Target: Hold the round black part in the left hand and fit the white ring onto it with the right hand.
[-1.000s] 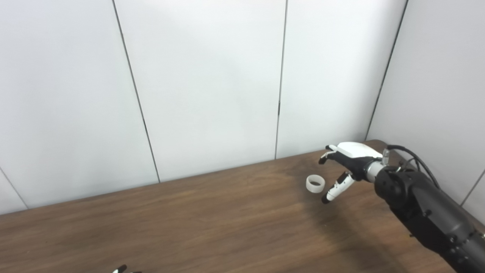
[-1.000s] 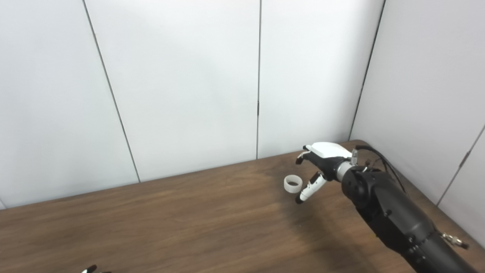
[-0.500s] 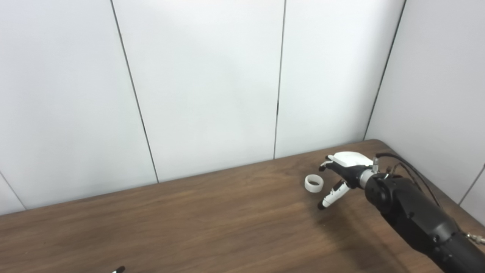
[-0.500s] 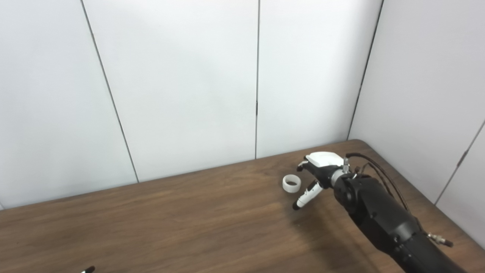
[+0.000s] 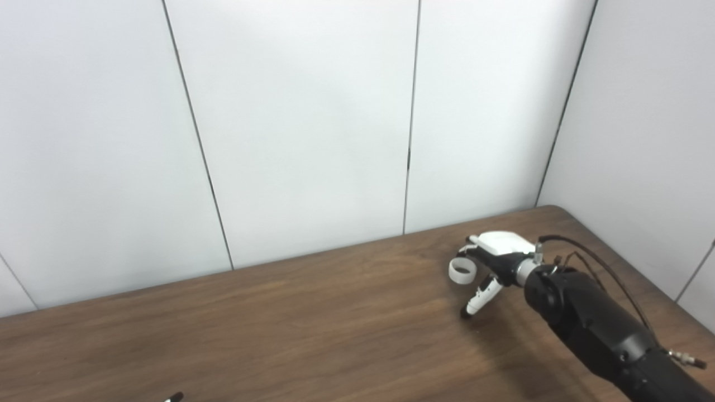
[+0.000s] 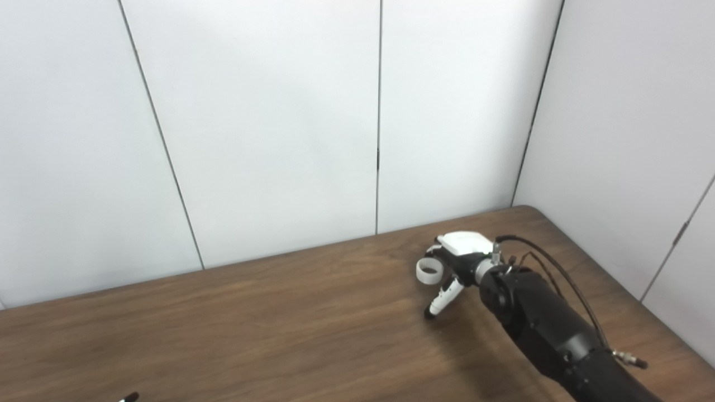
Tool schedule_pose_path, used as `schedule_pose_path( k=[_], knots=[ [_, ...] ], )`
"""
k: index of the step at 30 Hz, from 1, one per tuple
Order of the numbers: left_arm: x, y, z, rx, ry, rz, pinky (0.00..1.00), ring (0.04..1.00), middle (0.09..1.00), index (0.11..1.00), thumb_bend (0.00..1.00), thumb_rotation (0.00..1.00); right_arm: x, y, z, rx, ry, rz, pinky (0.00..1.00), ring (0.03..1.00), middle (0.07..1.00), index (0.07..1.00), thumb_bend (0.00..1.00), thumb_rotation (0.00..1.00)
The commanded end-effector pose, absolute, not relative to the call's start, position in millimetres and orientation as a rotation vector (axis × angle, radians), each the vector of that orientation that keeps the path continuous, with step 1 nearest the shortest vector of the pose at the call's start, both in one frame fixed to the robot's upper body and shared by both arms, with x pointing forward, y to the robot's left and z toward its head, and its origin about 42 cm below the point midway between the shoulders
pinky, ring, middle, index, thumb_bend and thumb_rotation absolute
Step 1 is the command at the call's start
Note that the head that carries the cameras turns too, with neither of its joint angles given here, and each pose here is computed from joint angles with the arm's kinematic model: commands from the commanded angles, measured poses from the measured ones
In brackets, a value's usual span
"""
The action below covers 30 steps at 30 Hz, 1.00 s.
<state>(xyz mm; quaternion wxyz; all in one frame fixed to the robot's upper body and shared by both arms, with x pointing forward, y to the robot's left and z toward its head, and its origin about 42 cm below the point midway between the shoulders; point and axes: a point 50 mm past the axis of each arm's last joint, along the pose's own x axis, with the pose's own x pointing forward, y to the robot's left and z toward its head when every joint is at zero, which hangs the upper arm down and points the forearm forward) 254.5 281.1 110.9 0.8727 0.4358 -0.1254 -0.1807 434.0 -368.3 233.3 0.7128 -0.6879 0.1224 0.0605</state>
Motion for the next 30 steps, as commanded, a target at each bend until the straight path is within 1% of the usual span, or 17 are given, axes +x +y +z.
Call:
schedule_pose_path(
  k=[1, 5, 11, 18, 22, 30],
  knots=[
    [249, 285, 110, 0.932, -0.24, -0.375, 1.0, 1.0, 0.879, 0.478, 0.52, 0.04, 447, -366, 261, -1.536, 0.197, 0.083, 0.99, 1.0, 1.0, 0.875, 0.94, 0.42],
    [247, 285, 110, 0.931, -0.236, -0.373, 1.0, 1.0, 0.88, 0.478, 0.52, 0.04, 450, -364, 259, -1.502, 0.208, 0.106, 1.0, 1.0, 1.0, 0.874, 0.93, 0.39],
    [244, 286, 109, 0.927, -0.236, -0.37, 1.0, 1.0, 0.88, 0.478, 0.52, 0.04, 459, -366, 257, -1.481, 0.228, 0.12, 0.98, 1.0, 1.0, 0.869, 0.92, 0.37],
    [242, 288, 108, 0.93, -0.232, -0.372, 1.0, 1.0, 0.882, 0.478, 0.52, 0.04, 469, -368, 258, -1.486, 0.241, 0.122, 0.98, 1.0, 1.0, 0.87, 0.93, 0.38],
    [241, 288, 108, 0.926, -0.23, -0.367, 1.0, 1.0, 0.879, 0.478, 0.52, 0.04, 475, -370, 260, -1.483, 0.25, 0.122, 1.0, 1.0, 1.0, 0.873, 0.92, 0.36],
    [241, 290, 109, 0.925, -0.228, -0.365, 1.0, 1.0, 0.88, 0.478, 0.52, 0.04, 482, -375, 260, -1.472, 0.284, 0.129, 0.99, 1.0, 1.0, 0.835, 0.92, 0.37]
  ],
)
